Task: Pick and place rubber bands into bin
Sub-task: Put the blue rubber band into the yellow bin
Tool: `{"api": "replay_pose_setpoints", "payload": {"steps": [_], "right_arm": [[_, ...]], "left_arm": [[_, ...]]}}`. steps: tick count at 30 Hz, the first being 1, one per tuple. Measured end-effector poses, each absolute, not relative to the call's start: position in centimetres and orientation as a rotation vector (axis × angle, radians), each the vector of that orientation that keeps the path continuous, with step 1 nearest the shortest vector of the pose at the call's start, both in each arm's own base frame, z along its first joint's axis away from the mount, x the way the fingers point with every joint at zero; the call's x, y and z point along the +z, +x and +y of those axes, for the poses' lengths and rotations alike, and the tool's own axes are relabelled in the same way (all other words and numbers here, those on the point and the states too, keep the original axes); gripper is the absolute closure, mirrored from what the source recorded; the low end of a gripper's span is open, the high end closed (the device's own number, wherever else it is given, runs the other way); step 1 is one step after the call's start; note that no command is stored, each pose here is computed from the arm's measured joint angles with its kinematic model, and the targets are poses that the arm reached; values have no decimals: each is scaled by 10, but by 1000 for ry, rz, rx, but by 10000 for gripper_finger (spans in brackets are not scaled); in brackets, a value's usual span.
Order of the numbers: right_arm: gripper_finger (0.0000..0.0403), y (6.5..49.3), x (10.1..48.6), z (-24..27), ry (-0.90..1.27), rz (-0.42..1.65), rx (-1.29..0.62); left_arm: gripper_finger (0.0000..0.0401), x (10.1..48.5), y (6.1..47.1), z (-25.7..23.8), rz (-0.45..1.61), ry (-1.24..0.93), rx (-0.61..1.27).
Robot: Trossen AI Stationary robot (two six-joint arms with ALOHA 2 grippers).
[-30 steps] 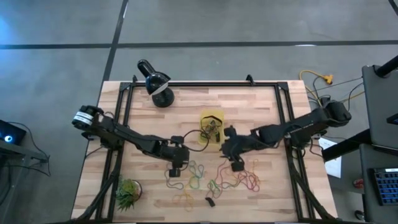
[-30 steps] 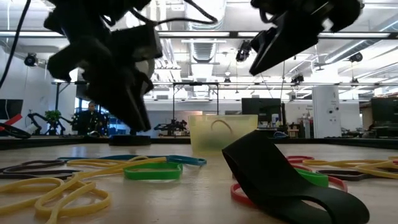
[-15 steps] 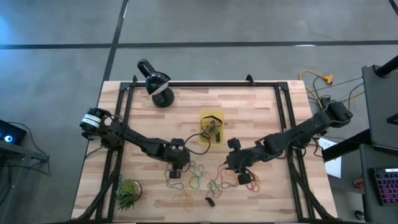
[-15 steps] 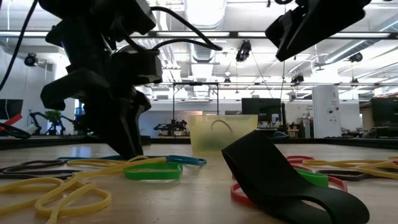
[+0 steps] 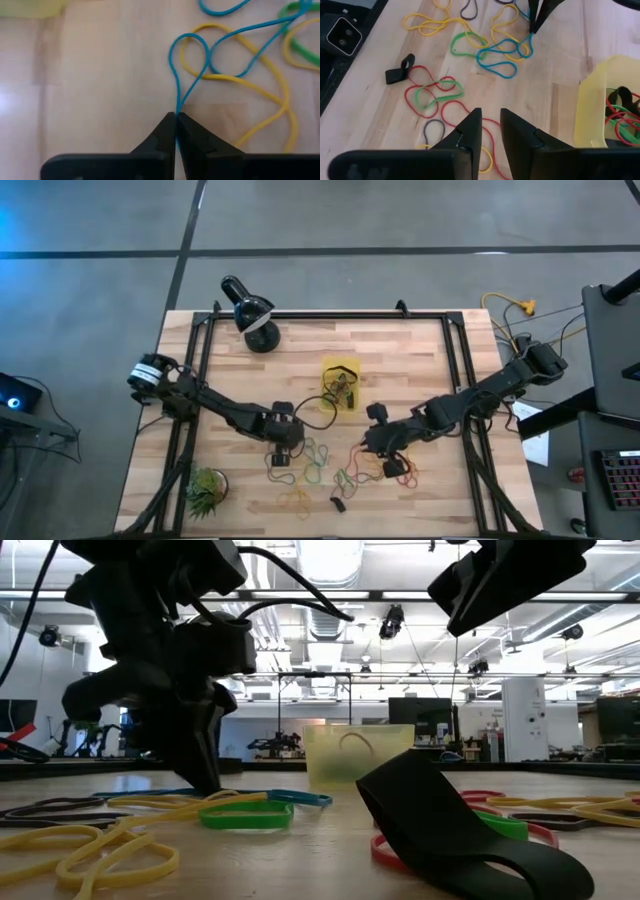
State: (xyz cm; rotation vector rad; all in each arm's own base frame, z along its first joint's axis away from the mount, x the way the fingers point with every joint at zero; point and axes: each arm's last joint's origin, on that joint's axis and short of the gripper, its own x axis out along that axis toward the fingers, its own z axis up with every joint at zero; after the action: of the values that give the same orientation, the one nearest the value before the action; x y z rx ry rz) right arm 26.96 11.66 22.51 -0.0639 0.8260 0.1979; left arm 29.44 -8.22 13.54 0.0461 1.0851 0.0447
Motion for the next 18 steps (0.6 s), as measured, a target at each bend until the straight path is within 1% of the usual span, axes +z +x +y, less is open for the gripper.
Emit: {"api": "replay_pose_setpoints", "payload": {"steps": [5, 10, 18], "right_arm": [[344, 268, 224, 116, -71, 849, 195], [344, 266, 222, 115, -74, 872, 185], [344, 261, 217, 109, -98, 937, 60]], "left_arm": [[401, 143, 299, -80, 1059, 149, 108], [401, 159, 306, -80, 976, 205, 172], [401, 187, 314, -79, 864, 312, 228]]}}
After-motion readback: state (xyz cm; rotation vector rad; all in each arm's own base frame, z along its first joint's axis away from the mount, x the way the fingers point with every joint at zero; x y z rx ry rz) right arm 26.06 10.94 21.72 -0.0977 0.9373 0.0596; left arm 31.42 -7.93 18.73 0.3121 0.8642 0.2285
